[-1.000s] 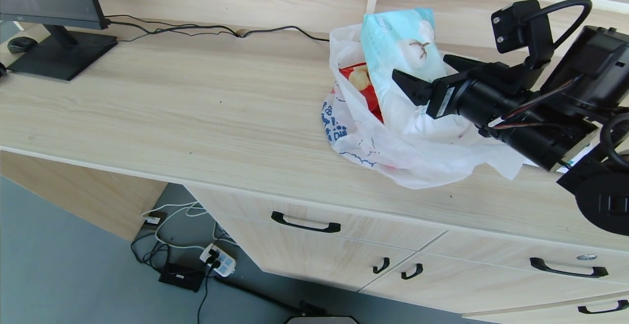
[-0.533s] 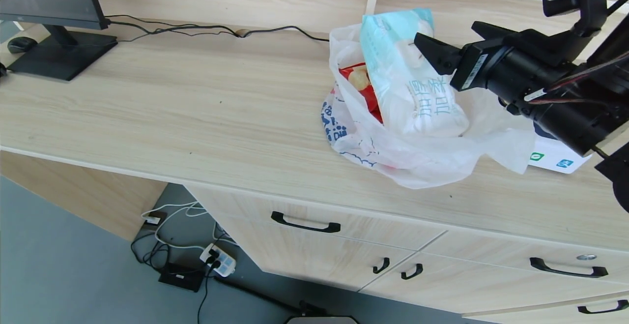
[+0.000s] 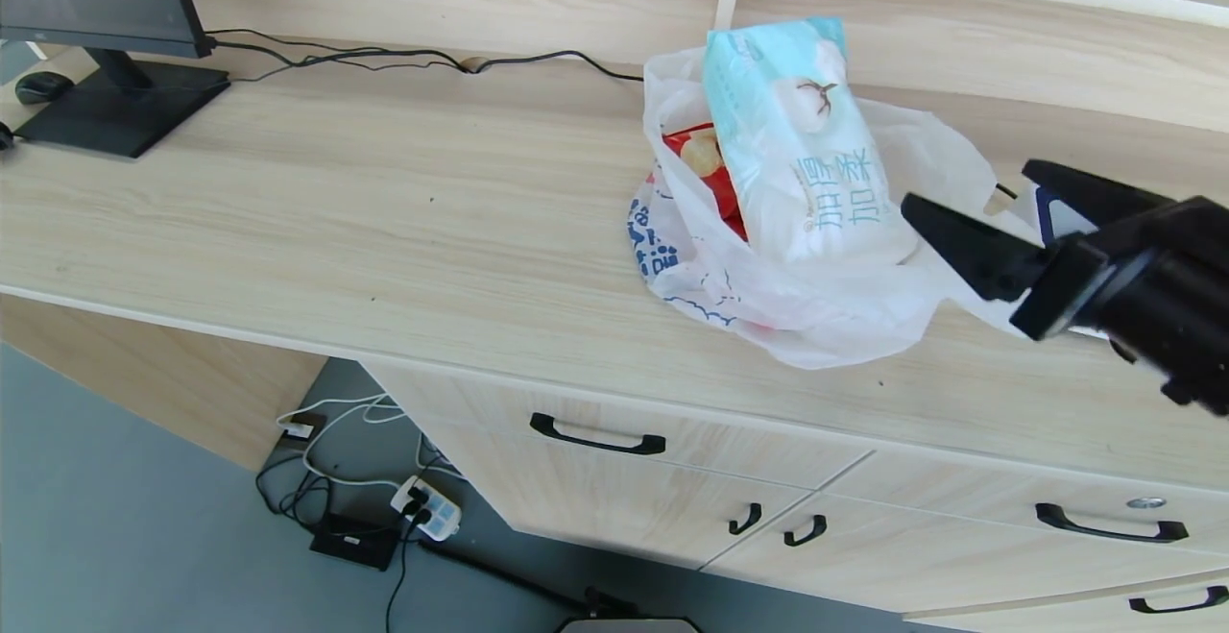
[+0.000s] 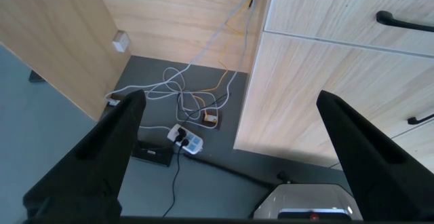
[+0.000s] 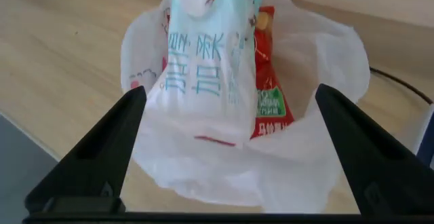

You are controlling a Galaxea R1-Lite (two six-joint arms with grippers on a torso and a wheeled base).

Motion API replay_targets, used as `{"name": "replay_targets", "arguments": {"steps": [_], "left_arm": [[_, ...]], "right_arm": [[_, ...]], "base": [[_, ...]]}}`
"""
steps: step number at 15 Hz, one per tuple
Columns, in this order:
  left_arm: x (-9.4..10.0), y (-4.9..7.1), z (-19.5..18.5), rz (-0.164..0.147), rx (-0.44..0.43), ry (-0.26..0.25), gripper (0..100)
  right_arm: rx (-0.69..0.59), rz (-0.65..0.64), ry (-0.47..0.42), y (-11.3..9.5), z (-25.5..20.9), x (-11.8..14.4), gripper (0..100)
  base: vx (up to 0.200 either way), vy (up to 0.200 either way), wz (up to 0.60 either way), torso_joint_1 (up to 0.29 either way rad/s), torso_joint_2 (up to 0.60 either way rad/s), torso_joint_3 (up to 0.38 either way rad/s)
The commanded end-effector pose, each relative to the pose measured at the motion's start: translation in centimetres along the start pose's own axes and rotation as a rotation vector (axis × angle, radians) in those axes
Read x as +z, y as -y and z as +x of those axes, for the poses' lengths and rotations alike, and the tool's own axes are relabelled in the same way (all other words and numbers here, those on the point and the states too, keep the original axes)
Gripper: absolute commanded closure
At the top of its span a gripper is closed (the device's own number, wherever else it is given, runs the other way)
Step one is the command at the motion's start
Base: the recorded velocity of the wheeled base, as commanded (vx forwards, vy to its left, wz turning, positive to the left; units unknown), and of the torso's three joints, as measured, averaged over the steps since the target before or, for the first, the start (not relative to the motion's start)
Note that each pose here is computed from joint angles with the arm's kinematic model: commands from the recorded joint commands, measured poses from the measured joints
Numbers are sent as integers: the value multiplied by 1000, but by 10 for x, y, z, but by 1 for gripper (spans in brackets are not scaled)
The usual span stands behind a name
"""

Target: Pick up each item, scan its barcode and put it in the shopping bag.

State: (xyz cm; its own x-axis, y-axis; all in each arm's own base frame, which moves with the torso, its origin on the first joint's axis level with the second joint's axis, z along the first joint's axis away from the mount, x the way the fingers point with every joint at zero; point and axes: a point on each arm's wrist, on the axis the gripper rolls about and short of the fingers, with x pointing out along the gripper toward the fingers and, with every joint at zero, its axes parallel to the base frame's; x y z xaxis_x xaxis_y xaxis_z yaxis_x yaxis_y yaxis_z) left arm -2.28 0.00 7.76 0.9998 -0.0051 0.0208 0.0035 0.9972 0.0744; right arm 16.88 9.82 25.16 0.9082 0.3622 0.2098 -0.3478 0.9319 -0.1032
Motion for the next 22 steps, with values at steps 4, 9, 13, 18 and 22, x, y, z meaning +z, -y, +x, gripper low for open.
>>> {"name": "replay_targets", "arguments": {"steps": [4, 9, 13, 18, 22], "left_arm": [[0, 0, 0, 2, 0, -1, 0], [0, 0, 0, 2, -1, 2, 0], [0, 0, 0, 2, -1, -1, 0], [0, 0, 0, 4, -1, -1, 0], [0, 0, 0, 2, 0, -1, 0]], "right_arm": [[107, 5, -247, -10, -130, -85, 0], [231, -18, -457, 0, -173, -108, 0], [396, -17, -515, 10, -206, -124, 0], [543, 54, -532, 13, -220, -131, 0], [85, 66, -573, 15, -219, -132, 0]], "base": [[0, 0, 0, 0, 0, 0], [0, 0, 0, 0, 0, 0], [0, 0, 0, 0, 0, 0], [0, 0, 0, 0, 0, 0], [0, 0, 0, 0, 0, 0]]}}
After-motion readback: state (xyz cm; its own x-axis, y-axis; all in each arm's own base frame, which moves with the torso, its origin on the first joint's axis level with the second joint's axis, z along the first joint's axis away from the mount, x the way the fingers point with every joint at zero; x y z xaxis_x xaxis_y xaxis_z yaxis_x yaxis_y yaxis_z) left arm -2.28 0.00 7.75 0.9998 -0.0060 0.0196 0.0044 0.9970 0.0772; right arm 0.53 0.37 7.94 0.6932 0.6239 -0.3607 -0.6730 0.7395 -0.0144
